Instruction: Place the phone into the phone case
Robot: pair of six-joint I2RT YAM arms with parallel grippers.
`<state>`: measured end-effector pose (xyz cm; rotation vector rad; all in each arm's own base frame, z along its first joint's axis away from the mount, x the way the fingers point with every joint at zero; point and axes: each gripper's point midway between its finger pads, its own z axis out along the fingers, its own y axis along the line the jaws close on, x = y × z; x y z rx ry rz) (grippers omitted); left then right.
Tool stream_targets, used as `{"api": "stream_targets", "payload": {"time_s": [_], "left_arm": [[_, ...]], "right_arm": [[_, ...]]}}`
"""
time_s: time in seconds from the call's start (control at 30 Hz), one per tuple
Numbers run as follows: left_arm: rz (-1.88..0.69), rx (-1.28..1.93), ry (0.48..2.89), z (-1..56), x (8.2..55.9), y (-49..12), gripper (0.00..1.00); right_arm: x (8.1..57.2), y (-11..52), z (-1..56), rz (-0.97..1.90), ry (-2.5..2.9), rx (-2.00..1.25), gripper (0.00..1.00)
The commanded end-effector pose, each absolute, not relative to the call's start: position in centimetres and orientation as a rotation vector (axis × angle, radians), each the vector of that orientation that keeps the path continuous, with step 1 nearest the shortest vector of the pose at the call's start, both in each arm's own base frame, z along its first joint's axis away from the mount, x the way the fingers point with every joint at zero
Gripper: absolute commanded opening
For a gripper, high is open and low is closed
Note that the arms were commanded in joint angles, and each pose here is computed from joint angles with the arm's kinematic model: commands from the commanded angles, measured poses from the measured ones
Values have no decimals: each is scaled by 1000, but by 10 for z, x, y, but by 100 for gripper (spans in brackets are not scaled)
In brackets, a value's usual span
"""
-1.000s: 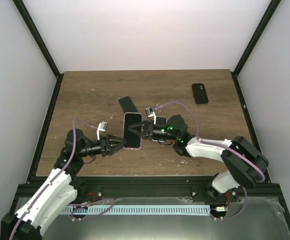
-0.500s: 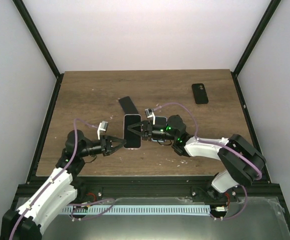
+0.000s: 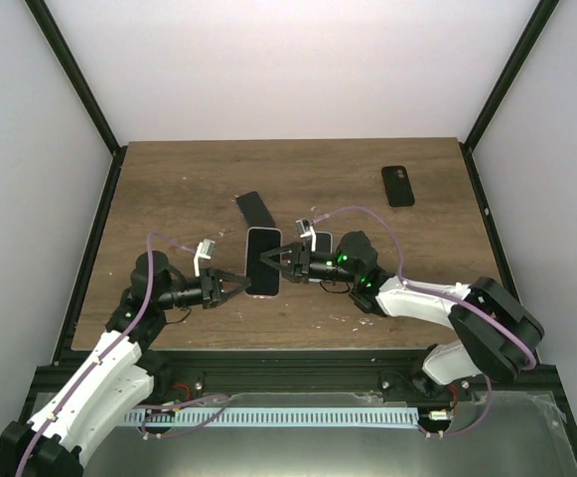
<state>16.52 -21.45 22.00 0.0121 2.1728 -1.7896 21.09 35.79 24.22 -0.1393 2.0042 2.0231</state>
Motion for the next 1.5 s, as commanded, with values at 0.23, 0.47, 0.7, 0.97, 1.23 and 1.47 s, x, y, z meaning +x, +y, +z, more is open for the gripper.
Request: {"api": "stream_targets", "payload": {"time_s": [0.23, 0.47, 0.7, 0.97, 1.23, 1.47], "left_arm": [[-1684, 32, 2144, 226, 176, -210, 0], [-1677, 12, 2129, 227, 178, -209, 0], [-1666, 12, 2053, 235, 184, -207, 0], [-1688, -16, 2036, 227, 192, -209, 0], [-1634, -19, 2066, 222, 196, -208, 0], [-1572, -62, 2090, 213, 201, -203, 0]], "right_arm": [[204, 344, 250, 1963, 1976, -190, 16], [198, 343, 251, 1976, 1974, -232, 16], [172, 345, 244, 2036, 2040, -397, 52], [156, 336, 223, 2055, 2109, -390, 30], [160, 337, 227, 2054, 2085, -373, 3], [161, 338, 222, 2049, 2101, -374, 18]]}}
